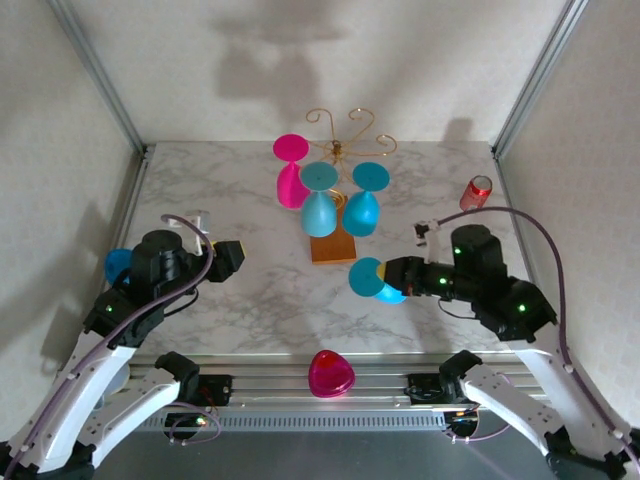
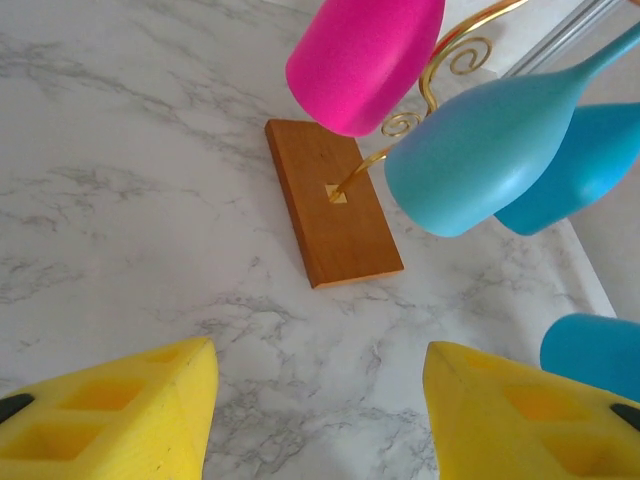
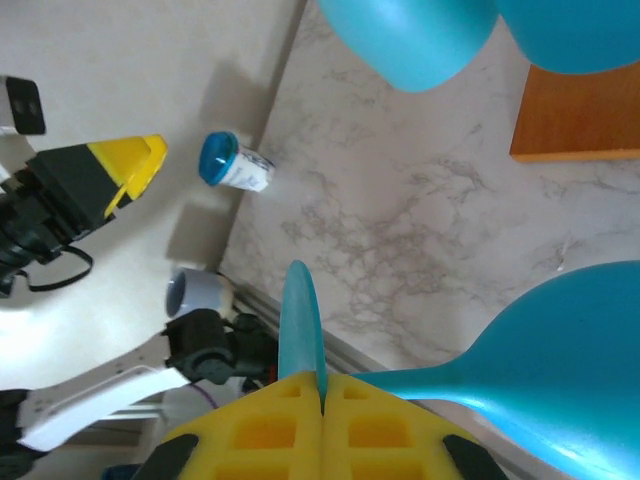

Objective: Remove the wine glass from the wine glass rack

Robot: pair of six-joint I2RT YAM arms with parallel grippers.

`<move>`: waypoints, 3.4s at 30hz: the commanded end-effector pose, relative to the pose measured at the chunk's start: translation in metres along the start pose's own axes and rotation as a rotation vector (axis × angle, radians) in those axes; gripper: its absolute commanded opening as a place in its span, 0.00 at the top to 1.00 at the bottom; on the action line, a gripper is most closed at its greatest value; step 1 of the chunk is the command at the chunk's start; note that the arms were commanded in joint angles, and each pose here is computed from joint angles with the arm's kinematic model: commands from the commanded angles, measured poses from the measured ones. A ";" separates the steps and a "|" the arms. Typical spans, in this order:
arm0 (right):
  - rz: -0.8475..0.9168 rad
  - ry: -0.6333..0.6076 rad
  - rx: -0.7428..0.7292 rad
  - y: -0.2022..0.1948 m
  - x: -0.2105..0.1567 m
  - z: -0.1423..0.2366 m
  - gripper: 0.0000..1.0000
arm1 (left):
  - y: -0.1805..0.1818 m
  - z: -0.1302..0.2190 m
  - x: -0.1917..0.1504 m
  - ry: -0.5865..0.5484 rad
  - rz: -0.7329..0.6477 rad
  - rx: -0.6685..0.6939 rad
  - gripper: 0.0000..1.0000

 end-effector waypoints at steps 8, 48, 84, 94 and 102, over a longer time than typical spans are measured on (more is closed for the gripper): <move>0.281 0.008 -0.080 0.037 -0.006 -0.059 1.00 | -0.004 -0.001 -0.010 0.039 0.026 -0.064 0.43; 0.683 0.119 -0.009 0.067 -0.068 -0.197 1.00 | -0.008 0.000 -0.053 0.272 0.259 -0.176 0.39; 0.918 -0.006 -0.064 0.053 -0.102 -0.212 1.00 | -0.008 -0.015 -0.085 0.378 0.554 -0.243 0.45; 0.971 -0.026 -0.058 0.052 -0.111 -0.210 1.00 | -0.008 -0.023 -0.085 0.395 0.611 -0.254 0.48; 1.006 -0.055 -0.065 0.053 -0.113 -0.209 1.00 | -0.008 -0.029 -0.090 0.431 0.651 -0.261 0.51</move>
Point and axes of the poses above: each hand's point on the last joint's axis, 136 mm out from that joint toward the fingers, its own z axis back along the fingers, its own y axis along the line the jaws close on, x = y × z, the point moved 9 cm from there along z, back along the fingers, and after that the axes turned 14 degrees about -z, right-handed, at the moved point
